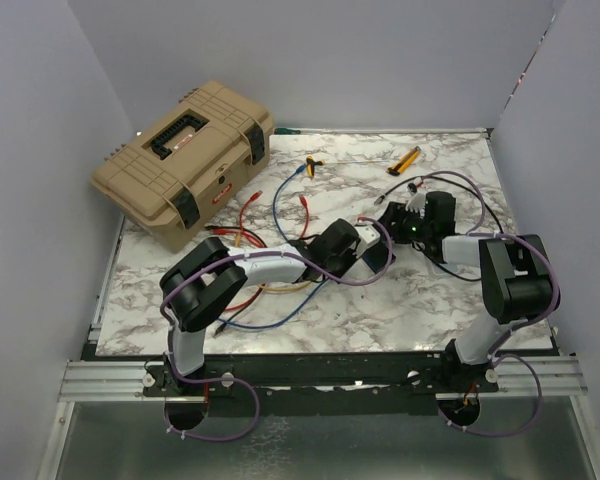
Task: Insert the plug into the switch port
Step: Insert the connector into the switch port.
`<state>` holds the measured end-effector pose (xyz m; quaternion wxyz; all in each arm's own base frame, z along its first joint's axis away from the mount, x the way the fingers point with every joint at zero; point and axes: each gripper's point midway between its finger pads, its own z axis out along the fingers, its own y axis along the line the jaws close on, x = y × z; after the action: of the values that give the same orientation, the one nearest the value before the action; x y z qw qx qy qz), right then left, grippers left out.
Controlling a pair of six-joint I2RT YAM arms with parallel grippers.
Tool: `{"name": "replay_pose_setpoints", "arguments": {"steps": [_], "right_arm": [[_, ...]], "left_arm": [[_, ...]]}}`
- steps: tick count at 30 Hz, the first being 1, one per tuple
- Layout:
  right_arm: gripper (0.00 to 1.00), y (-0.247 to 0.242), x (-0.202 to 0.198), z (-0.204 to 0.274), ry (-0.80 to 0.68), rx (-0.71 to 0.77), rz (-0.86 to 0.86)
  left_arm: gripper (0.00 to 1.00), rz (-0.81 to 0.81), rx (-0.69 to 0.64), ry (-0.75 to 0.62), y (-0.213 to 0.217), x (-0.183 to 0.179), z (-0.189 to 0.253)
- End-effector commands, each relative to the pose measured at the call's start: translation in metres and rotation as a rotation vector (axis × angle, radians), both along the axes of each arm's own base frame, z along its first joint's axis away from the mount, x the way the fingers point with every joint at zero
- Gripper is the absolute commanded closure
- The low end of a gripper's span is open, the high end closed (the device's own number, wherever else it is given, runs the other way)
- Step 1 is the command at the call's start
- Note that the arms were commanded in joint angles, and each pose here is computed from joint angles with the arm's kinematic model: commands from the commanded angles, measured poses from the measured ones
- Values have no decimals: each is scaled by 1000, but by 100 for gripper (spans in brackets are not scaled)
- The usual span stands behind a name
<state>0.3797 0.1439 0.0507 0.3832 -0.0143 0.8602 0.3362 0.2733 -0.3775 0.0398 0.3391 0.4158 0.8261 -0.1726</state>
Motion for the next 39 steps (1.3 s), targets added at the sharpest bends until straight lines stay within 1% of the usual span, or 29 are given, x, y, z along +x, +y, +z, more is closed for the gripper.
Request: {"name": "replay_pose_setpoints", "arguments": {"steps": [1,6,12,15,23,35,39], "right_arm": [[32,1,-2,-7,36,2,24],[35,2,-3,-8,45,-2,44],[44,11,-6,-13,76,37,95],[50,13,-7,-13,82,46,110],[57,16,-9,-13,89,60,131],[57,19,-11,-12,97,78,143],[58,20,-11,-12,98,82,147]], "left_arm": [[100,15,-30,-57,-13,13,1],[100,54,-56,-77,-16,20,-2],[100,96,-72,-90,-17,26,-9],[100,105,-64,-91,-17,28,-14],[100,143,-26,-95,-14,35,-22],[100,129,-14,-59,-18,32,-30],[100,105,26,-36,-17,29,-36]]}}
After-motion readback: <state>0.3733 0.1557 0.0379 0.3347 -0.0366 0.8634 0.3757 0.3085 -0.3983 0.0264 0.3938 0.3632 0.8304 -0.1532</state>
